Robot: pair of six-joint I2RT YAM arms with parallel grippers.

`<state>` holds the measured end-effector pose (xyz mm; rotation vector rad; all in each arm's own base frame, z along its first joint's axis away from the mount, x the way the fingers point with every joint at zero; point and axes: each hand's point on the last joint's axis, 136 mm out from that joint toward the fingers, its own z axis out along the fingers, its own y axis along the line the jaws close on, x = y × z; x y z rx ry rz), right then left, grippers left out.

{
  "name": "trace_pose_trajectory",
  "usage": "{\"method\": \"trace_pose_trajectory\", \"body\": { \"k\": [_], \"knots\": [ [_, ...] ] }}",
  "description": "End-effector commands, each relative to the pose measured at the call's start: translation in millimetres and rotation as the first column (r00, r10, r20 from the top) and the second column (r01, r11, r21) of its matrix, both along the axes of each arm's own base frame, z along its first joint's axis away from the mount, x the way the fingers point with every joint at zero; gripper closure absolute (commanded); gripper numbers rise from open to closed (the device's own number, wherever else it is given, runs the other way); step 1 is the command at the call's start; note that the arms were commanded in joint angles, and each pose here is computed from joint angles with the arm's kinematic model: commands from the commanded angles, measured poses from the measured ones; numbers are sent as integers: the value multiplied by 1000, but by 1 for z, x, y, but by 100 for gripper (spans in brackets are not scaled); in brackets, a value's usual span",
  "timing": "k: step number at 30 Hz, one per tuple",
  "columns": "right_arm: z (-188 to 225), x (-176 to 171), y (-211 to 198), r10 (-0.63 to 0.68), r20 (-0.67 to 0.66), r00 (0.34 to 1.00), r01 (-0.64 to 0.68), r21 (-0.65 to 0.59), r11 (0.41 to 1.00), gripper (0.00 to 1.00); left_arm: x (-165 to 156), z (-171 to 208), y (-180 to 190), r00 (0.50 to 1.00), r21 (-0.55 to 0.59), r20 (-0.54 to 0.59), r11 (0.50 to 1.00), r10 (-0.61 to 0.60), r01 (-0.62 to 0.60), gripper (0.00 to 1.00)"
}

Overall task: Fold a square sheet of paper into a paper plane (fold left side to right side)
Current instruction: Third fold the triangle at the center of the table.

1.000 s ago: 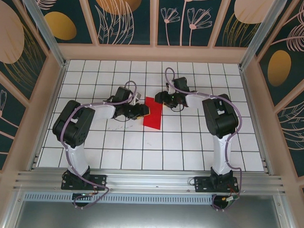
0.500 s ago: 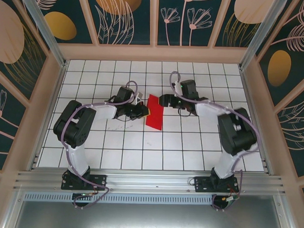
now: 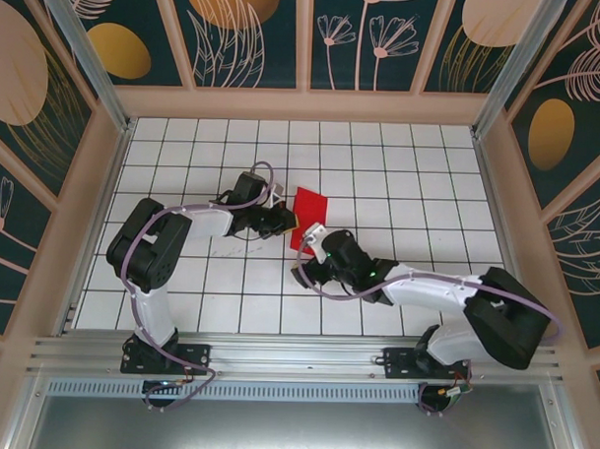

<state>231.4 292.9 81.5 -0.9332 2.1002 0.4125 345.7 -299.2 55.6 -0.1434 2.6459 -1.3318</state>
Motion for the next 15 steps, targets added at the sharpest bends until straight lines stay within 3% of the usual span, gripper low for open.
{"method": "trace_pose_trajectory", "body": {
  "k": [1,8,15],
  "knots": [
    [0,23,7,-20,147,989,39,-127,991,9,-2,-1,-2,1000,-5,-4,1000,4,-4,100],
    [-7,47,21,-4,229,973,55,-216,975,11,-4,-4,-4,1000,-4,-11,1000,-2,2,100],
    [-5,53,31,2,246,969,49,-201,978,30,-6,-7,-5,1000,0,-17,1000,-6,6,100]
  ]
}}
